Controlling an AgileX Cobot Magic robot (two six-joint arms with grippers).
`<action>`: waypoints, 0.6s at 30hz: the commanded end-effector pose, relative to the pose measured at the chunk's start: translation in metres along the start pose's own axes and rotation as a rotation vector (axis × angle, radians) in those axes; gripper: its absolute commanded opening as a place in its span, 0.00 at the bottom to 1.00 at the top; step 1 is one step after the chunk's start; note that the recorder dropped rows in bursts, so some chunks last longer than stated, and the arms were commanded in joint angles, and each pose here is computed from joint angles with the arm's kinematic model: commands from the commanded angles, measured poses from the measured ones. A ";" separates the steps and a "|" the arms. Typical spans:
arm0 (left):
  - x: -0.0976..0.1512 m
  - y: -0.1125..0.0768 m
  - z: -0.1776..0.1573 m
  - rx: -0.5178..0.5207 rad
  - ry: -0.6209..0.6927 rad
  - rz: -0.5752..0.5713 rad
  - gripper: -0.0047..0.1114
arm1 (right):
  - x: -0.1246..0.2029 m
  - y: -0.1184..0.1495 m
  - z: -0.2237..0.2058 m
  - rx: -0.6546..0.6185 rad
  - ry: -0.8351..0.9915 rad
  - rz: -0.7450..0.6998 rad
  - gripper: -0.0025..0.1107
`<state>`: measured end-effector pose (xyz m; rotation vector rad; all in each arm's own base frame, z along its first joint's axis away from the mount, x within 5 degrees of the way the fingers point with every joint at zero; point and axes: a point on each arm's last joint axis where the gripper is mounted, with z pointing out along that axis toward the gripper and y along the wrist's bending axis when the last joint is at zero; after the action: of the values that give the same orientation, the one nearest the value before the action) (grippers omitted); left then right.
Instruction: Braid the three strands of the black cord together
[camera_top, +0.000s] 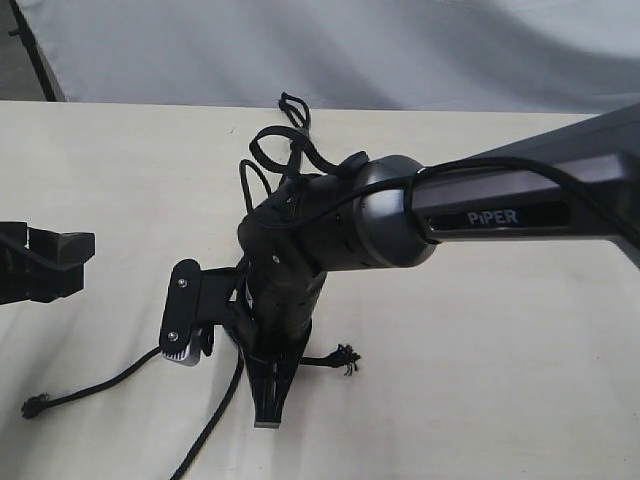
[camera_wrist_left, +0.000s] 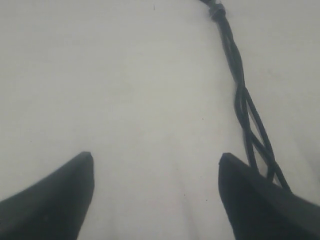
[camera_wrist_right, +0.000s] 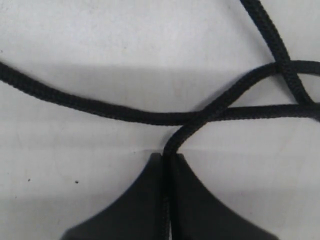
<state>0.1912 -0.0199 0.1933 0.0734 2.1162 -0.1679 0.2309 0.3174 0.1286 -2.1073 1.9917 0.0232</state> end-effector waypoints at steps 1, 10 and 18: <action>0.001 0.001 -0.001 -0.003 -0.007 -0.011 0.61 | 0.000 -0.001 -0.004 0.009 -0.013 0.008 0.02; 0.001 0.001 -0.001 -0.002 -0.008 -0.011 0.61 | -0.003 -0.003 -0.004 0.031 -0.041 0.008 0.02; 0.001 0.001 -0.001 -0.002 -0.008 -0.011 0.61 | -0.007 -0.004 -0.004 0.047 -0.085 0.043 0.02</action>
<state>0.1912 -0.0199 0.1933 0.0734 2.1162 -0.1679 0.2344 0.3230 0.1305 -2.0464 1.9476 0.0441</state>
